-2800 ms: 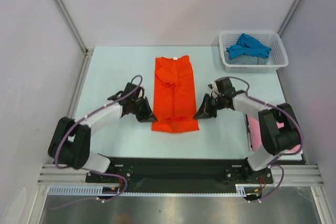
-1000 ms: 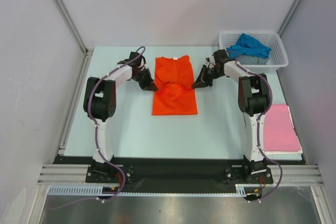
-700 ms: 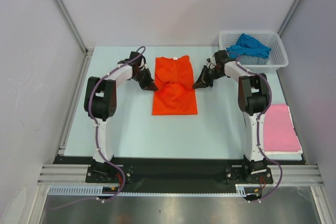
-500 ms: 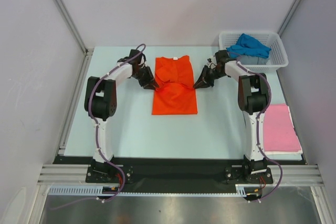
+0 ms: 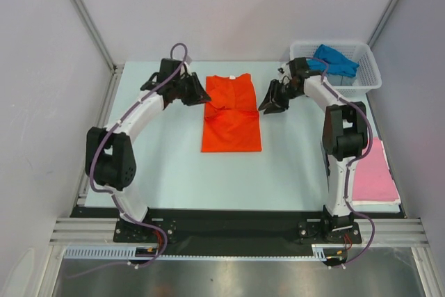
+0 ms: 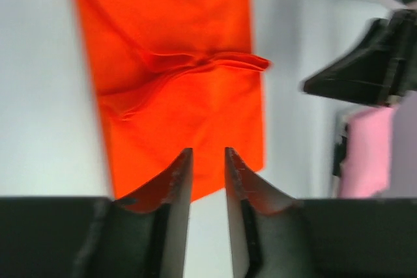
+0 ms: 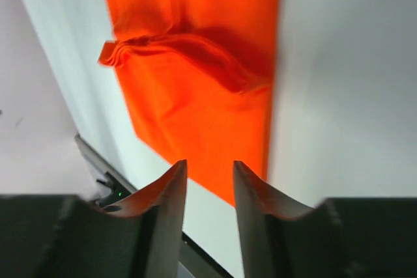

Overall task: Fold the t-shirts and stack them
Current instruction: Fold the tshirt

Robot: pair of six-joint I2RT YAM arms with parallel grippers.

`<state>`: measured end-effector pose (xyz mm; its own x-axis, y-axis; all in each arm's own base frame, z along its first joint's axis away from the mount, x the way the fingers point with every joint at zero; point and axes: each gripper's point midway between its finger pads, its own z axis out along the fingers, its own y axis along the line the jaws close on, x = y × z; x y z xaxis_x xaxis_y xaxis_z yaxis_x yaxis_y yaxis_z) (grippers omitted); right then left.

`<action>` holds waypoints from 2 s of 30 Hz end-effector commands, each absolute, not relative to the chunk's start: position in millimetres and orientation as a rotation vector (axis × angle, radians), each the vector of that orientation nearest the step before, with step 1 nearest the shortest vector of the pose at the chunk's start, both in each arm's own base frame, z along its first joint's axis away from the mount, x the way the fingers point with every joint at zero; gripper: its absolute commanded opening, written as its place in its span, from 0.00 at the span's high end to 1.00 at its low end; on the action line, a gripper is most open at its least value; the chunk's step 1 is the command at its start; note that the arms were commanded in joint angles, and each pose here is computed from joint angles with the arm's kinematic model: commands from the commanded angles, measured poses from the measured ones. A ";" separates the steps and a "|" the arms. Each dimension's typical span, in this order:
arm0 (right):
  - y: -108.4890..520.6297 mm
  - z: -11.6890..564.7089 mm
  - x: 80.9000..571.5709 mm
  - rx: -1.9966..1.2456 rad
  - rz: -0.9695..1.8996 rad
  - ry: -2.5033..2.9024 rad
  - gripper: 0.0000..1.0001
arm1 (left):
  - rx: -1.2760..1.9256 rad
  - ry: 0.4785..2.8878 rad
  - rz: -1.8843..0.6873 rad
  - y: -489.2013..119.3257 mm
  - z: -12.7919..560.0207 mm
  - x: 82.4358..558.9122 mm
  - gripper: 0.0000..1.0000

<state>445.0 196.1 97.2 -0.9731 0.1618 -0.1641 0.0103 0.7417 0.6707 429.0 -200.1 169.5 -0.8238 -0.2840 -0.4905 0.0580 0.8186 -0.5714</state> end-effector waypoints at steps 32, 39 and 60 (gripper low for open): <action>272.2 41.8 502.6 0.331 1.443 2.377 0.96 | -0.204 2.365 -1.184 -247.1 37.5 465.3 0.81; 249.5 26.6 525.6 0.378 1.404 2.388 0.96 | -0.247 2.369 -1.165 -226.6 32.7 483.6 0.82; 273.8 105.7 437.9 0.059 1.479 2.560 0.90 | -0.180 2.338 -1.247 -235.3 102.9 406.8 0.73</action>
